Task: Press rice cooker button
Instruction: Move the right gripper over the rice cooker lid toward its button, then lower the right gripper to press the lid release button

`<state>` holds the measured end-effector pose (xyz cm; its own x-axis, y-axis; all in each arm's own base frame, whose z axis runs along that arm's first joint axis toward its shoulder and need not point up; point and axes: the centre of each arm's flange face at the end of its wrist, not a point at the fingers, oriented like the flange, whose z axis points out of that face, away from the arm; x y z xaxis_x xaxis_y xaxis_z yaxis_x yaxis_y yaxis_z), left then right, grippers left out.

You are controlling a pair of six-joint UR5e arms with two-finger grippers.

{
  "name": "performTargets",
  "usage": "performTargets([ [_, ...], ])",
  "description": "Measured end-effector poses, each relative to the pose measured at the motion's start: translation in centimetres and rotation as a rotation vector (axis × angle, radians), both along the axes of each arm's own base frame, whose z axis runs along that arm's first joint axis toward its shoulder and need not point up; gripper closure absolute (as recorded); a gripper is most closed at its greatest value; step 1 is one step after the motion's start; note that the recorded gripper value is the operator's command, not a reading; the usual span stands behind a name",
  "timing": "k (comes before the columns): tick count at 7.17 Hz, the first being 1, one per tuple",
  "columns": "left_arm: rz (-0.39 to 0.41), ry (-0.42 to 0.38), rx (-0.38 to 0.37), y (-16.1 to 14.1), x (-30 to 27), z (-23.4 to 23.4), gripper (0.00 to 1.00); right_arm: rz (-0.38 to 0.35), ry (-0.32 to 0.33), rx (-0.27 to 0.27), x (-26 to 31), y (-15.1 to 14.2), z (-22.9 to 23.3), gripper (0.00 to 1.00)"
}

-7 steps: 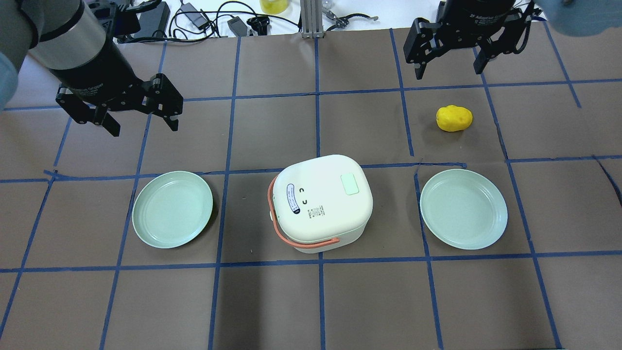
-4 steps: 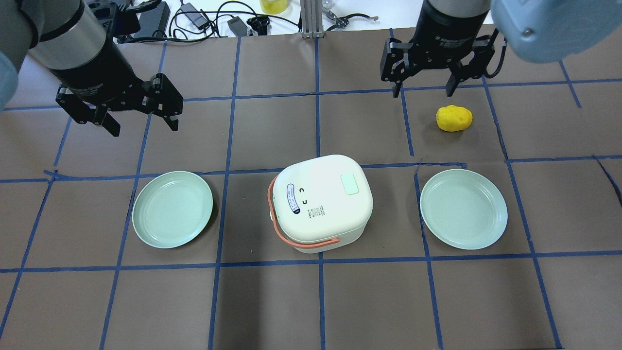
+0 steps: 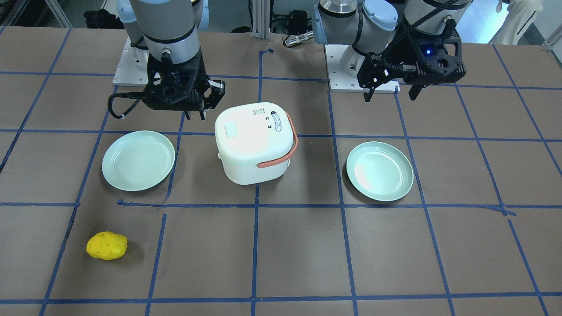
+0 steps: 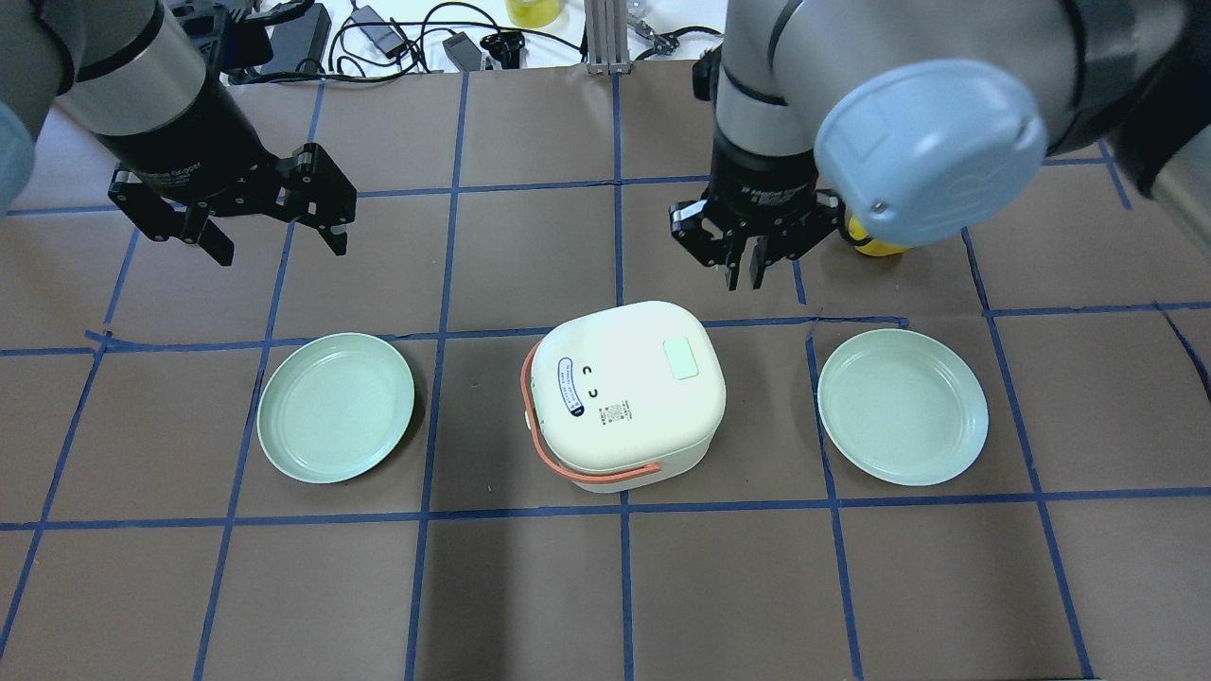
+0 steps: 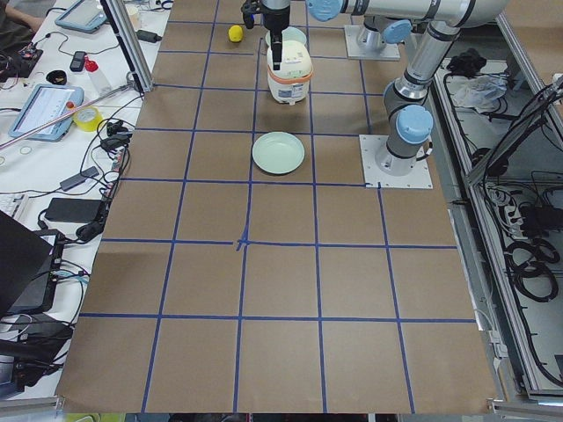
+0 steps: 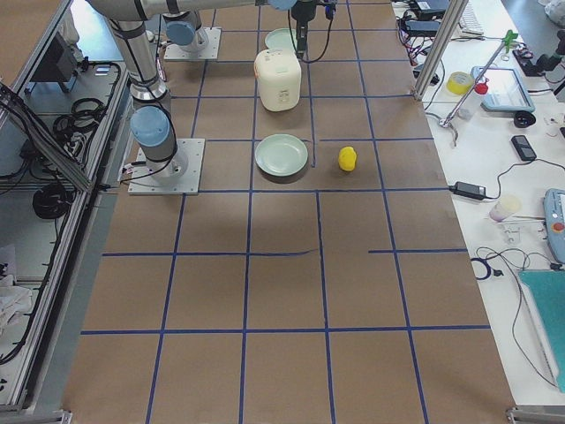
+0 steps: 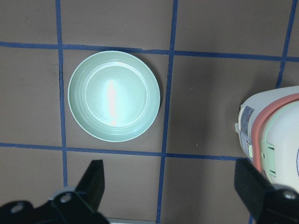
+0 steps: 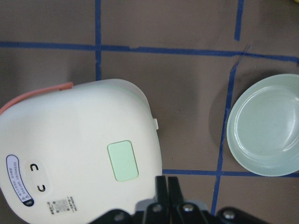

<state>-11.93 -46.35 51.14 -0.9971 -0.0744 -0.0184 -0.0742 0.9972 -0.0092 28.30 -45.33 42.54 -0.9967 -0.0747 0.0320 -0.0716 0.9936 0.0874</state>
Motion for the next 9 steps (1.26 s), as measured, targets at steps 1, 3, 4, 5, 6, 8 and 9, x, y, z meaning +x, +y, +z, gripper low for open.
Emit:
performTargets([
  [1, 0.0, 0.0, 0.0, 0.0, 0.0, 0.0, 0.0, 0.025, -0.001, -0.003, 1.0, 1.1, -2.4, 1.0],
  [3, 0.001, 0.0, 0.0, 0.0, 0.0, 0.0, 0.0, 0.038, -0.014, -0.041, 1.5, 1.8, -4.9, 1.0],
  [4, 0.0, 0.0, 0.0, 0.0, 0.0, 0.0, 0.0, 0.038, -0.02, -0.05, 1.6, 1.8, -5.4, 1.0],
  [5, 0.0, 0.0, 0.0, 0.0, 0.0, 0.0, 0.0, 0.037, -0.027, -0.05, 1.7, 1.9, -5.8, 1.0],
  [6, 0.001, 0.0, 0.0, 0.0, 0.0, 0.0, 0.0, 0.037, -0.034, -0.047, 1.8, 2.0, -6.0, 1.0],
  [8, 0.001, 0.0, 0.0, 0.0, 0.0, 0.0, 0.0, 0.038, -0.038, -0.041, 1.8, 2.0, -6.5, 1.0],
  [9, 0.0, 0.0, 0.0, 0.0, 0.0, 0.0, 0.0, 0.038, -0.036, -0.037, 1.9, 1.9, -6.8, 0.99],
])
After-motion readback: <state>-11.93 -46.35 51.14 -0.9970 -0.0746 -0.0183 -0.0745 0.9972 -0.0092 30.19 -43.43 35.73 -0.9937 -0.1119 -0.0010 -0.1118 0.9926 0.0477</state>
